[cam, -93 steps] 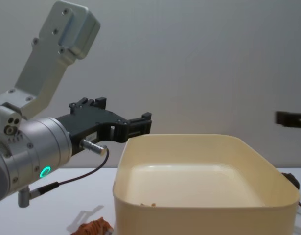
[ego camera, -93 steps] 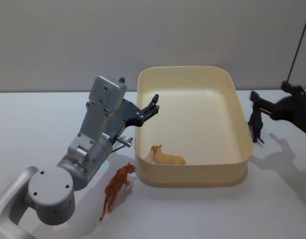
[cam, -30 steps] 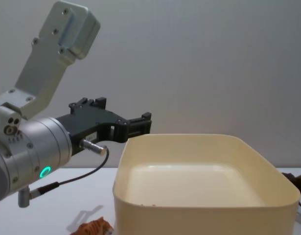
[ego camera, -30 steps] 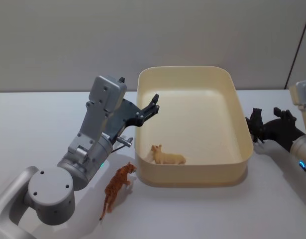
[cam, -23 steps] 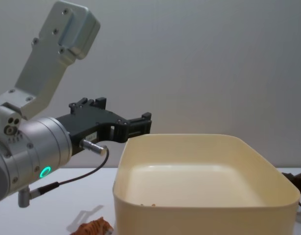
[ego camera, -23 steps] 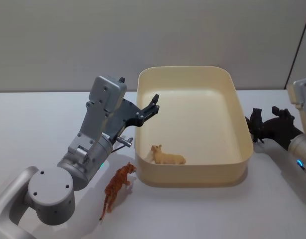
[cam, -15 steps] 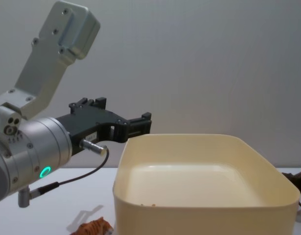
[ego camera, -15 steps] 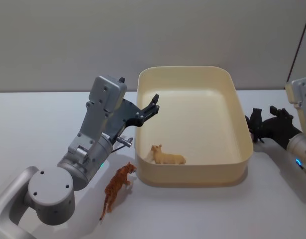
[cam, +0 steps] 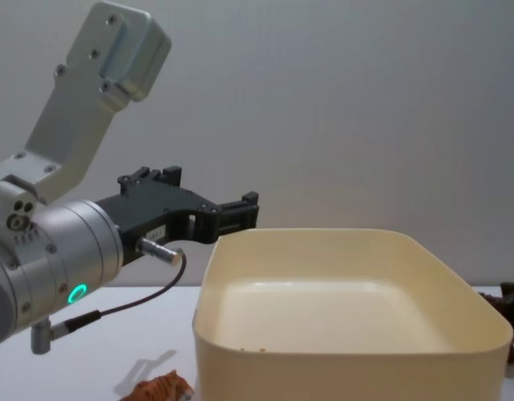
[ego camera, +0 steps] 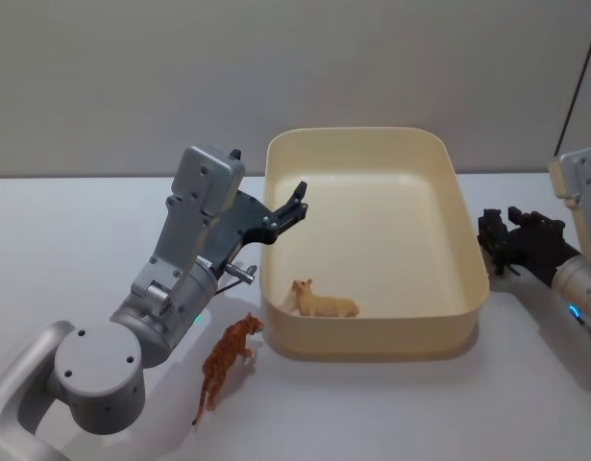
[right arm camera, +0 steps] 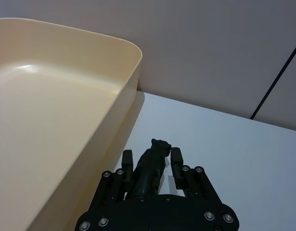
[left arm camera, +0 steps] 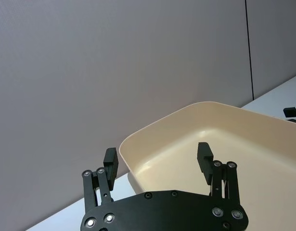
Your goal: Pick up the toy alternately with two hands and place it into the central storage box.
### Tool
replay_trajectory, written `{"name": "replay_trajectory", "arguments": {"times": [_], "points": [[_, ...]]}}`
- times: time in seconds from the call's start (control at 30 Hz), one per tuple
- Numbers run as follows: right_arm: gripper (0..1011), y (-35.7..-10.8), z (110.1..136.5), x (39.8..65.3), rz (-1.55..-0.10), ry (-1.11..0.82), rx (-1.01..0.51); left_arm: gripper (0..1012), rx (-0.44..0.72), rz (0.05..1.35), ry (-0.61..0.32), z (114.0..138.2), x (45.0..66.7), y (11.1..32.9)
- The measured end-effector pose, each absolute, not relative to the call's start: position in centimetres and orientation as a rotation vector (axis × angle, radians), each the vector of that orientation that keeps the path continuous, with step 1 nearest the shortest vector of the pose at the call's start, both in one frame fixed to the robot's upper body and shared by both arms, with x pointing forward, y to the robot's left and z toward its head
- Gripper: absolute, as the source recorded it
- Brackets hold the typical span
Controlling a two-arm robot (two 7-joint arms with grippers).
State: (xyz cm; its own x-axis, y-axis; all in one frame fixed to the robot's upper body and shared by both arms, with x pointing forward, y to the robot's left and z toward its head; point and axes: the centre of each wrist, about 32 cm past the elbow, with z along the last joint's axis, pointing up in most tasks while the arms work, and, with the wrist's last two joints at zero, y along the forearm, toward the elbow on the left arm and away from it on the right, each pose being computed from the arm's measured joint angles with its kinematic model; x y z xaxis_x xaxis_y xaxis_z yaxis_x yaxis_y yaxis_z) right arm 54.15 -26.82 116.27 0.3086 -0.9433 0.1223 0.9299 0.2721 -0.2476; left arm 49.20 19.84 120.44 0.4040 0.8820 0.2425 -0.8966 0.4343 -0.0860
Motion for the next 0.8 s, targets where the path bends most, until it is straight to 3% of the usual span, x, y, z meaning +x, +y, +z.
{"name": "replay_trajectory", "arguments": {"times": [0.13, 0.27, 0.8], "points": [[361, -26.8, 116.26, 54.19, -1.261, 0.052, -0.295, 1001, 0.061, 1.124, -0.268, 120.44, 49.2, 19.84], [266, -26.79, 116.26, 54.2, -1.261, 0.051, -0.295, 1001, 0.061, 1.124, -0.268, 120.44, 49.2, 19.84], [239, -27.65, 117.22, 53.56, -1.264, -0.006, -0.242, 1001, 0.061, 1.124, -0.268, 120.44, 49.2, 19.84]]}}
